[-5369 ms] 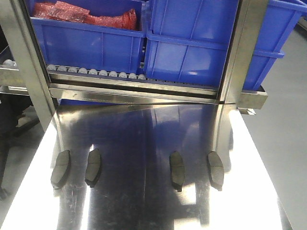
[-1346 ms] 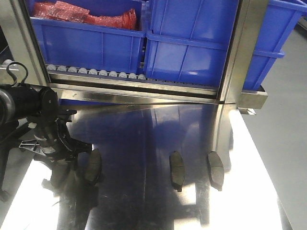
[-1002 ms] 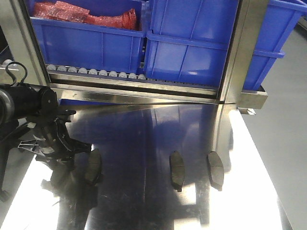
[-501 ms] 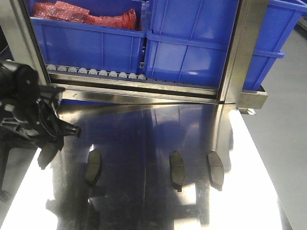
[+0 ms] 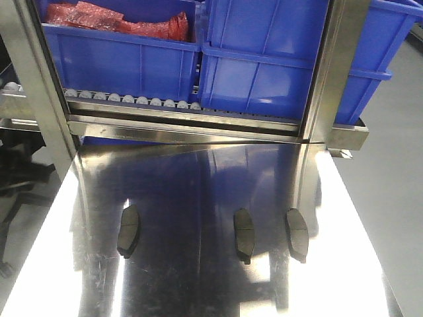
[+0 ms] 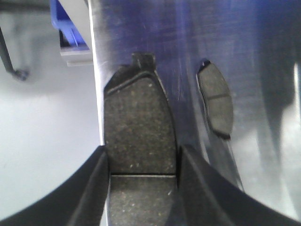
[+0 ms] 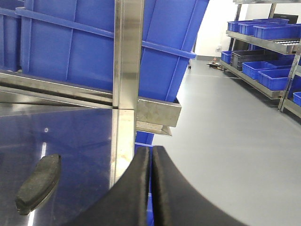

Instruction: Move and align brake pads A on conveyor

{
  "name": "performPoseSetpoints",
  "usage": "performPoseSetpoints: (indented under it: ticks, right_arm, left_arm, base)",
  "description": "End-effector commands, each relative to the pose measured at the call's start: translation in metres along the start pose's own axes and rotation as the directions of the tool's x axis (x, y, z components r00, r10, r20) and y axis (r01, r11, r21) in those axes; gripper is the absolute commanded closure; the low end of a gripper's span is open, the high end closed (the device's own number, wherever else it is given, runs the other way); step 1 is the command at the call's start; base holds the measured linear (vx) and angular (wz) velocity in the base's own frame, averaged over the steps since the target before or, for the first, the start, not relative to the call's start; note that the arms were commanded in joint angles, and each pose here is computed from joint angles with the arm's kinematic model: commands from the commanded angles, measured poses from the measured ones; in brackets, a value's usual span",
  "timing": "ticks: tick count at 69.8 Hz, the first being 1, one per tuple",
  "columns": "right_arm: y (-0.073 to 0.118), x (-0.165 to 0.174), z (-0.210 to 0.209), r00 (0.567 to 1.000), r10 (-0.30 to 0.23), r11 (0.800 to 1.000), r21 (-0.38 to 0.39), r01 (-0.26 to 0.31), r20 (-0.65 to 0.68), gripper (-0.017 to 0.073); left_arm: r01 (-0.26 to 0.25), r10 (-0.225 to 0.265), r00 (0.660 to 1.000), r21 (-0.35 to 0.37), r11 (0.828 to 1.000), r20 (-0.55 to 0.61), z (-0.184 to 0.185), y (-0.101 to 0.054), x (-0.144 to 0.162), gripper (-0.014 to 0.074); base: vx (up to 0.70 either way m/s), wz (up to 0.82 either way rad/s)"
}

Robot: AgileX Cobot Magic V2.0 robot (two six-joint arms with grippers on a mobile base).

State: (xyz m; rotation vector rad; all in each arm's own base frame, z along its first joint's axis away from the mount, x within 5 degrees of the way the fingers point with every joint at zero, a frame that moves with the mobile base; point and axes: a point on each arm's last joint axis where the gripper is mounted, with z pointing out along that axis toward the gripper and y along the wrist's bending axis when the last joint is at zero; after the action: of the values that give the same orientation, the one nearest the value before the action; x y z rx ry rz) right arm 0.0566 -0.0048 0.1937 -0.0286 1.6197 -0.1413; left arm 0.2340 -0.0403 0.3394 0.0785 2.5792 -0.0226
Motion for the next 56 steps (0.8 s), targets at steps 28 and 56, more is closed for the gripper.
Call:
performPoseSetpoints:
  ticks: [28, 56]
  right_arm:
    - [0.000, -0.006, -0.001, 0.997, -0.011, 1.000, 0.004, 0.011, 0.078, 0.0563]
    - [0.000, -0.006, -0.001, 0.997, -0.011, 1.000, 0.004, 0.011, 0.078, 0.0563]
  left_arm:
    - [0.023, -0.034, 0.936, 0.035, 0.999, 0.349, -0.073, 0.016, 0.081, 0.0601]
    - [0.021, -0.026, 0.933, 0.017, 1.000, 0.358, -0.081, 0.019, 0.089, 0.0599]
  base:
    - [0.00, 0.00]
    - [0.00, 0.00]
